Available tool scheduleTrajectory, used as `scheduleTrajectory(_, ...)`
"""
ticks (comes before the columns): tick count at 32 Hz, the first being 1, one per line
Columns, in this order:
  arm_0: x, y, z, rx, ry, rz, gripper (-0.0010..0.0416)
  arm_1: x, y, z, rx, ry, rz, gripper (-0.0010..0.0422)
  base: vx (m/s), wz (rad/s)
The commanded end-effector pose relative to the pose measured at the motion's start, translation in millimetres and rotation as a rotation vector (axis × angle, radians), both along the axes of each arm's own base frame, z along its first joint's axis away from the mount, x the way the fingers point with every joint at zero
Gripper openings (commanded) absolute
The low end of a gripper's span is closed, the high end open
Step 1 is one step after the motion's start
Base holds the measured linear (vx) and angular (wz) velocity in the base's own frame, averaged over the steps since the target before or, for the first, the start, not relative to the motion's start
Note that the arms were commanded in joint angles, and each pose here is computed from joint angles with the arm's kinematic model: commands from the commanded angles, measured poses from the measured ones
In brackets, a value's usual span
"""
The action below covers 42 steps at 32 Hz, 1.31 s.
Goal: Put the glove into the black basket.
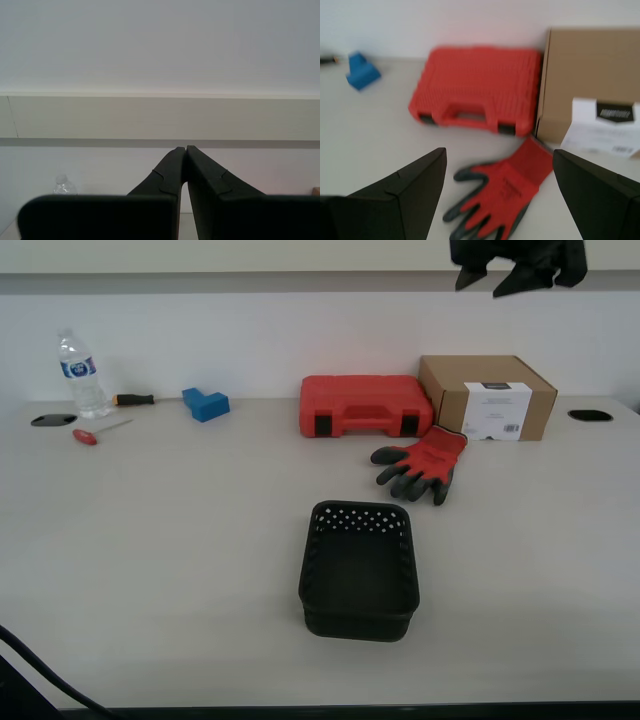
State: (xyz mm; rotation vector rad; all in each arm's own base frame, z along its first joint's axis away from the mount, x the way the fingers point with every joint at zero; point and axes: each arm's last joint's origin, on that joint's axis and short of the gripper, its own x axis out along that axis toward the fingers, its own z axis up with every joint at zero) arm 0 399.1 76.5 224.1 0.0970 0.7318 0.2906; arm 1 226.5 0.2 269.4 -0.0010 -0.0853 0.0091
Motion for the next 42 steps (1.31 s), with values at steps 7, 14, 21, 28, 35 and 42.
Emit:
scheduleTrajectory(7, 29, 46, -54, -0.094, 0.235, 0.017, 0.0295, 0, 0, 1, 0.001, -0.006, 0.005, 0.0, 0.0, 0.0)
scheduleTrajectory(14, 47, 58, -100, -0.155, 0.432, 0.013, 0.0295, 0, 0, 1, 0.001, -0.005, 0.005, 0.0, 0.0, 0.0)
scheduleTrajectory(21, 49, 59, -144, -0.191, 0.525, -0.004, 0.0295, 0, 0, 1, 0.001, -0.005, 0.005, 0.0, 0.0, 0.0)
scheduleTrajectory(28, 42, 57, -187, -0.206, 0.647, -0.039, 0.0295, 0, 0, 0, 0.001, -0.002, 0.005, 0.0, 0.0, 0.0)
scheduleTrajectory(35, 35, 55, -203, -0.222, 0.725, -0.09, 0.0295, 0, 0, 1, 0.001, -0.002, 0.005, 0.0, 0.0, 0.0)
scheduleTrajectory(42, 34, 53, -205, -0.236, 0.721, -0.133, 0.0295, 0, 0, 0, 0.001, -0.001, 0.005, 0.0, 0.0, 0.0)
